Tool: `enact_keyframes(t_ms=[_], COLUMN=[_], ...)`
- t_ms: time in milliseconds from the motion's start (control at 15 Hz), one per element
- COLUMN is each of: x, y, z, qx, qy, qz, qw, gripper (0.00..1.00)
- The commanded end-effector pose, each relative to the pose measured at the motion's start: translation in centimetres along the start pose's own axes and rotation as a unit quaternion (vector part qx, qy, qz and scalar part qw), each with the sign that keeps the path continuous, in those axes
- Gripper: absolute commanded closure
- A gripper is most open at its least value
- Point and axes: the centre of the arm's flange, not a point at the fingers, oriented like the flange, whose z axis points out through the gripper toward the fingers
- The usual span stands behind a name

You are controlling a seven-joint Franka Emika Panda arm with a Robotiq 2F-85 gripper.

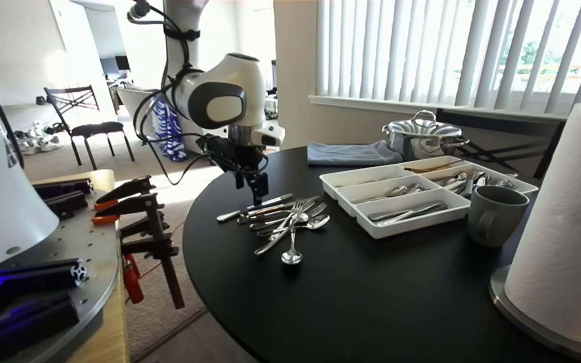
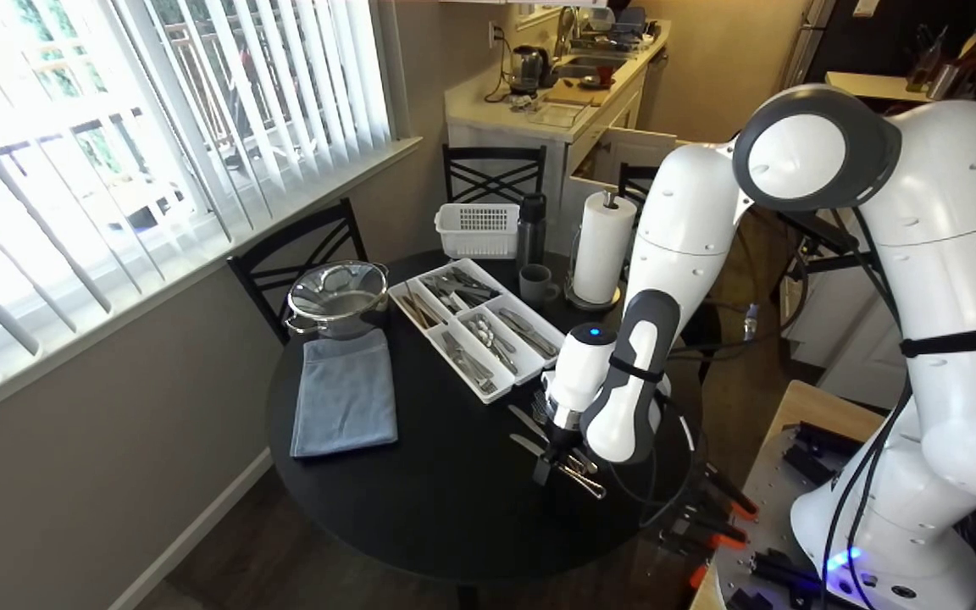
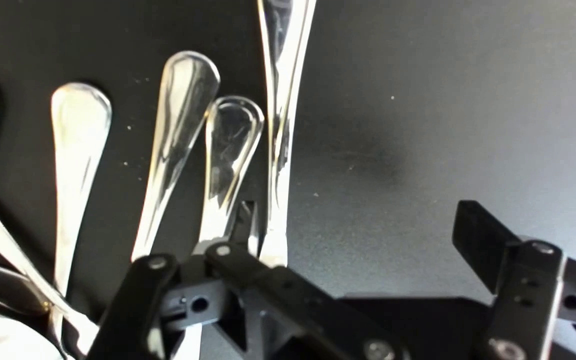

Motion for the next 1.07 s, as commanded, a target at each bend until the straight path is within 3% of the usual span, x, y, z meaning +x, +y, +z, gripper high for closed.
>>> enact_keyframes(t_ms=[0, 1000], x=[-0.1, 2.1], y=[0.4, 1.2], z=[-0.5, 2.9], qx=[-0.006, 0.005], qy=[-0.022, -0.051], qz=[0.014, 0.025], qw=[0.9996, 0.9984], gripper=[0.00, 0.00])
